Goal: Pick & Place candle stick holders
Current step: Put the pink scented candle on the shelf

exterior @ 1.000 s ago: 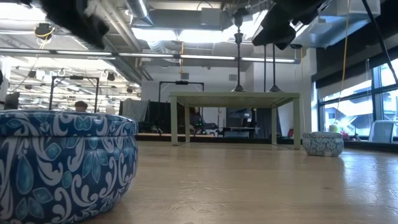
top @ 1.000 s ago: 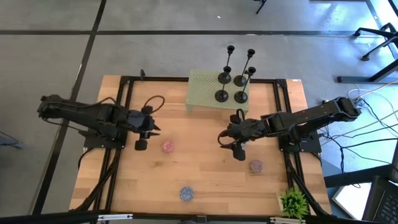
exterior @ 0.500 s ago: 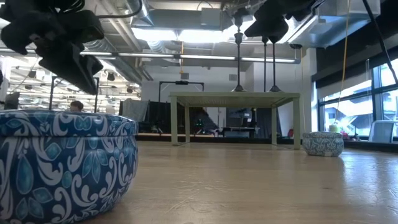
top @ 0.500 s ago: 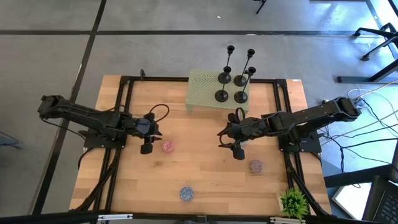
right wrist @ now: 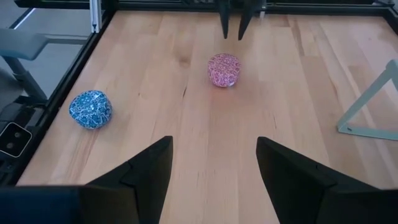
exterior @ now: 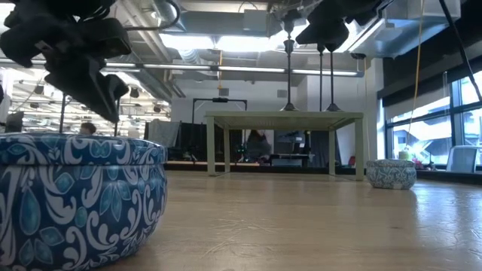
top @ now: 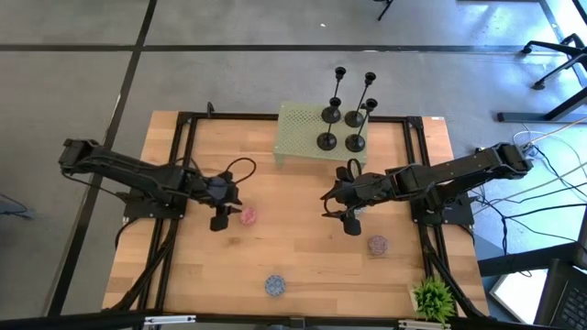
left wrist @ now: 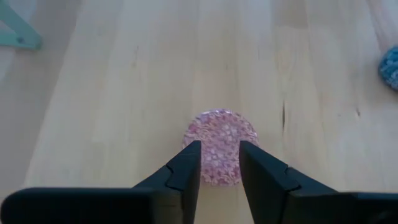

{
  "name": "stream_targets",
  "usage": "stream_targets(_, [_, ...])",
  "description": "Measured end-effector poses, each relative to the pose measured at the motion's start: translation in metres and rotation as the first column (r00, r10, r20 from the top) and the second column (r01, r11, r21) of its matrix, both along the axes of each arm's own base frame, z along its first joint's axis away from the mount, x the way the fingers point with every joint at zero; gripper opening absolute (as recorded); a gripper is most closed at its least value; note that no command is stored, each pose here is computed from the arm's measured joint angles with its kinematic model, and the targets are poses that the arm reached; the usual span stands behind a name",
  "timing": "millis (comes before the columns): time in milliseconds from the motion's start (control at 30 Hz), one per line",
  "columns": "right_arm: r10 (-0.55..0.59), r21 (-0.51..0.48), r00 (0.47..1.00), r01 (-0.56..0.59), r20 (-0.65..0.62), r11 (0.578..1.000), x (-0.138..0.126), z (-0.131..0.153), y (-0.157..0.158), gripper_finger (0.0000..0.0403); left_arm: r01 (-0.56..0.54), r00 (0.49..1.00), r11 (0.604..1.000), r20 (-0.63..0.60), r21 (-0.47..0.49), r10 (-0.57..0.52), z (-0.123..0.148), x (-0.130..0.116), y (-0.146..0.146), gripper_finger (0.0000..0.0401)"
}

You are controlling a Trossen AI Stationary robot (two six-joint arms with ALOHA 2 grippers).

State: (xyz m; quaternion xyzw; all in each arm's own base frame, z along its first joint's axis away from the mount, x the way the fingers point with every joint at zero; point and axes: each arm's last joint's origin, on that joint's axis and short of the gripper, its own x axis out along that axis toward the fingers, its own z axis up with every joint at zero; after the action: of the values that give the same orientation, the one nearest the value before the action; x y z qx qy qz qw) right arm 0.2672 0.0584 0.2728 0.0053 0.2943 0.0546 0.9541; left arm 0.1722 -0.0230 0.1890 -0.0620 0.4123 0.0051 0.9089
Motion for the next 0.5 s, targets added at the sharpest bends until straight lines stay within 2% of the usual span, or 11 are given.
stream_targets(500, [-0.006, 0.01, 1.0, 0.006, 0.0, 1.0, 0.0, 0.0, 0.0, 0.0236, 0.045, 0.99, 0.999, -0.136, 0.024, -0.041, -0.022, 0.01, -0.002, 0.0241])
